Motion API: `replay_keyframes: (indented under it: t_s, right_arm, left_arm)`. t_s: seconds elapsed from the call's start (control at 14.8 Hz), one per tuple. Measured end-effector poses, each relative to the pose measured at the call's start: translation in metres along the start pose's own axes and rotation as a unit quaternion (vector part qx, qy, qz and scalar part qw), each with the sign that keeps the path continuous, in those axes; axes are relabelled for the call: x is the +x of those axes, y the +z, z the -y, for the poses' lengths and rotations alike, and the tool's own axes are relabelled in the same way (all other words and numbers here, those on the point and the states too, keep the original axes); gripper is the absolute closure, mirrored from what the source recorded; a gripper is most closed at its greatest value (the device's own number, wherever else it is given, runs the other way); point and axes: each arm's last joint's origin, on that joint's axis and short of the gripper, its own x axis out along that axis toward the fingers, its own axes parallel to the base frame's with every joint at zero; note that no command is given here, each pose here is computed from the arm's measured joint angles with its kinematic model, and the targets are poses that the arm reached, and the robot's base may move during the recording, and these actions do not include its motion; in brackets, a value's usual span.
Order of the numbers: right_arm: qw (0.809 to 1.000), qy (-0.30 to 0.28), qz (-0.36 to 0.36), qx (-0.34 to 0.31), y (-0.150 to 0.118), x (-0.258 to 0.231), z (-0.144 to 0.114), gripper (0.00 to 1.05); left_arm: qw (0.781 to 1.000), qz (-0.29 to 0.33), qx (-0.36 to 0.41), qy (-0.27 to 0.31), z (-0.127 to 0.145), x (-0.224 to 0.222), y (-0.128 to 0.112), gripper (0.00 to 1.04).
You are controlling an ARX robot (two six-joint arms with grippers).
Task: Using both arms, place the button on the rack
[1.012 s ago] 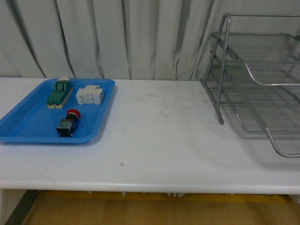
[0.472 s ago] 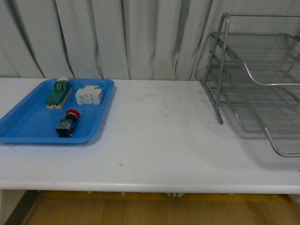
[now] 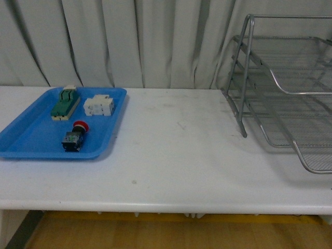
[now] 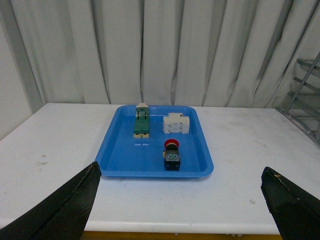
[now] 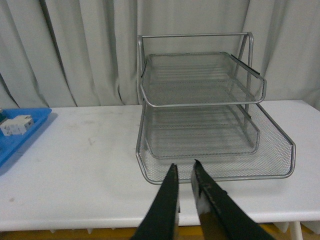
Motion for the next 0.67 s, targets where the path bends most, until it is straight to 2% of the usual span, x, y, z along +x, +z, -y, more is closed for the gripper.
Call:
replay_keyframes:
  t_s: [0.47, 0.54, 0.67]
  right_arm:
    - [1.000, 0.000, 0.000, 0.000, 0.0000, 0.0000, 0.0000, 0.10]
    - [1.000, 0.000, 0.000, 0.000, 0.0000, 0.0000, 0.0000, 0.05]
    - [1.000, 0.000, 0.000, 0.000, 0.0000, 0.0000, 0.0000, 0.06]
  left_arm:
    - [1.000, 0.000, 0.000, 0.000, 0.0000, 0.0000, 0.0000, 0.07]
    - [1.000, 0.000, 0.000, 0.000, 0.0000, 0.0000, 0.0000, 0.07]
    - [1.000, 0.000, 0.000, 0.000, 0.0000, 0.0000, 0.0000, 0.07]
